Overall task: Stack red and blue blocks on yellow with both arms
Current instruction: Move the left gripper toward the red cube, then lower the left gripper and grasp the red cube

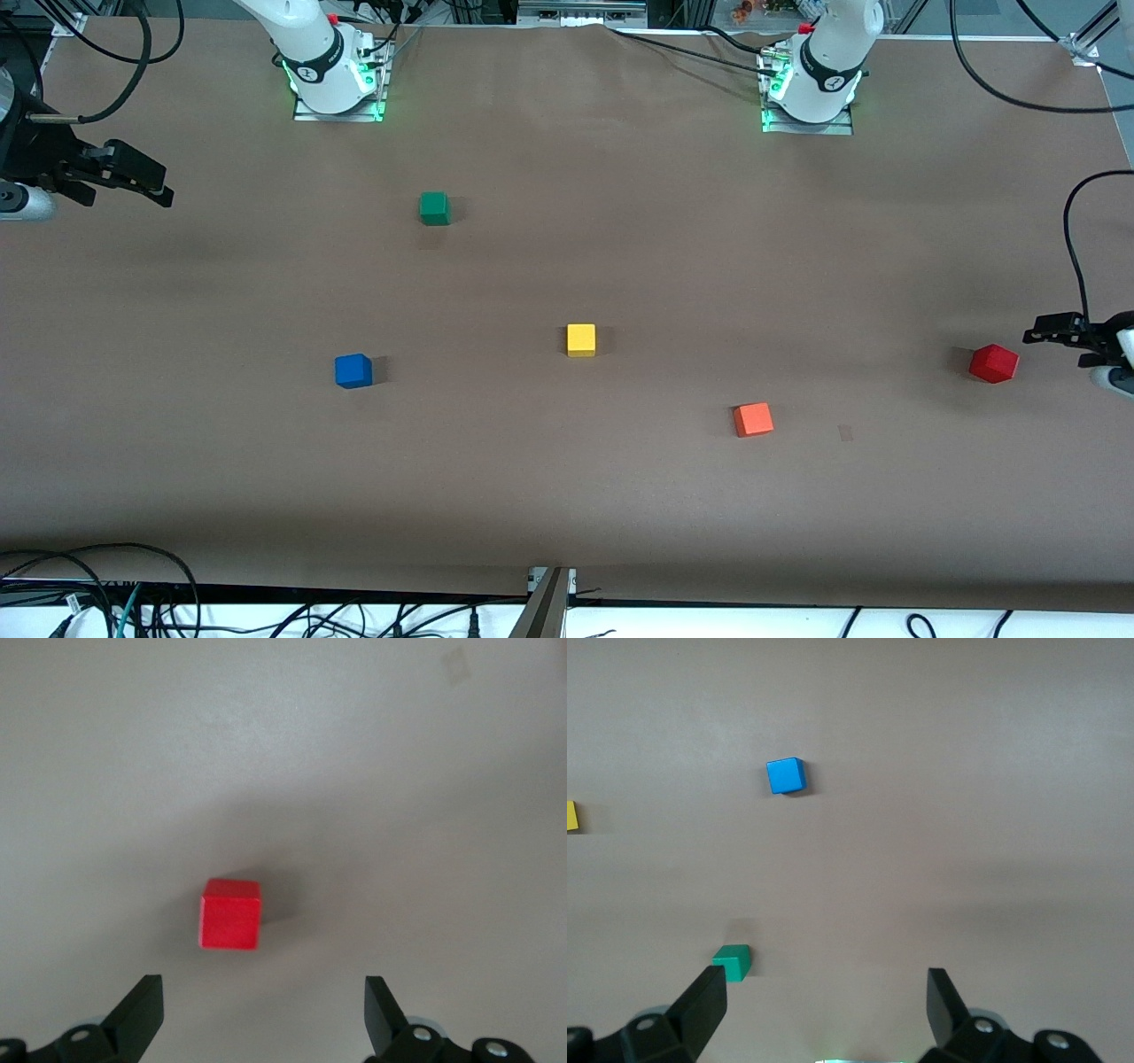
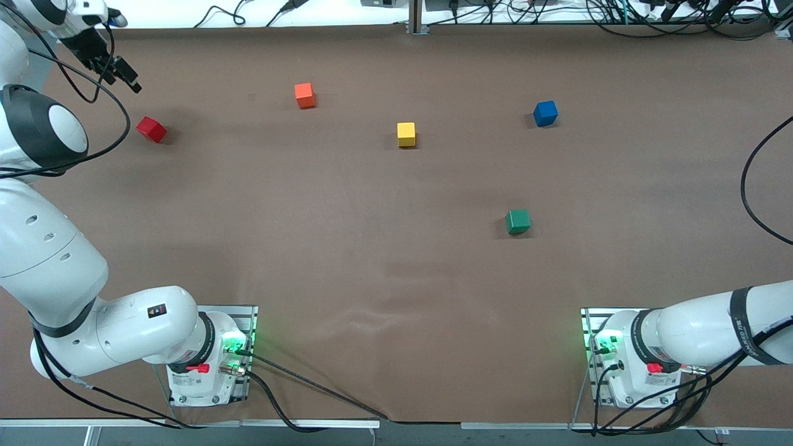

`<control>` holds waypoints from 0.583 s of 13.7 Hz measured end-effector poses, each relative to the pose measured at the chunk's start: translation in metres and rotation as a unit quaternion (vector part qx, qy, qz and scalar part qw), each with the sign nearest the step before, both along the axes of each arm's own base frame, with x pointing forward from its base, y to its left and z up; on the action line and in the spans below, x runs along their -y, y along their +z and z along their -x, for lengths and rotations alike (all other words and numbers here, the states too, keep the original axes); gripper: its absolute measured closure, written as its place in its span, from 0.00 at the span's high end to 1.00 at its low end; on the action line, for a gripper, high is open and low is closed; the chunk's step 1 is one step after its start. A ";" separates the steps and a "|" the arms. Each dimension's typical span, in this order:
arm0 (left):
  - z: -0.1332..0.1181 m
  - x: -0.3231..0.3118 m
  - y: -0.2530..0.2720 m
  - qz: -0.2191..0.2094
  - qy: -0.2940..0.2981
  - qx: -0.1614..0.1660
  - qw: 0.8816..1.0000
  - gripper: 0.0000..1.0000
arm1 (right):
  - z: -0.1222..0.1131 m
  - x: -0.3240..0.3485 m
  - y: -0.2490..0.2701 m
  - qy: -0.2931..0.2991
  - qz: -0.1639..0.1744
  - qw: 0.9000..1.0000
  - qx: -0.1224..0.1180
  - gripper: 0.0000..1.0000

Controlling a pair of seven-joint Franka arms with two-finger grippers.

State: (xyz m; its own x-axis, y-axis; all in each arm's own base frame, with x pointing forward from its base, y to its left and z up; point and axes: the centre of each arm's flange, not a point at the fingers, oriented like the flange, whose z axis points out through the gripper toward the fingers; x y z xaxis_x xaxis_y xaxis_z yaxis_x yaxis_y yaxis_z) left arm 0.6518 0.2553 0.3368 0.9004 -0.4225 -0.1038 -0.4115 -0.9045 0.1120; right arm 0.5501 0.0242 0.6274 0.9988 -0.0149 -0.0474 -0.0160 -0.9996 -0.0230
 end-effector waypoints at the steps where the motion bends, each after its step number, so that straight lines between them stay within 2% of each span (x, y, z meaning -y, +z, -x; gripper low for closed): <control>1: 0.000 -0.004 -0.017 -0.001 -0.024 0.011 1.000 1.00 | 0.000 0.000 0.000 0.000 0.000 1.000 0.000 1.00; 4: 0.006 -0.006 -0.064 -0.014 -0.085 0.048 0.995 1.00 | -0.001 -0.001 -0.002 0.000 0.000 1.000 -0.002 1.00; 8: 0.027 -0.012 -0.103 -0.021 -0.091 0.061 0.994 1.00 | -0.002 -0.001 -0.004 0.001 0.000 1.000 -0.003 1.00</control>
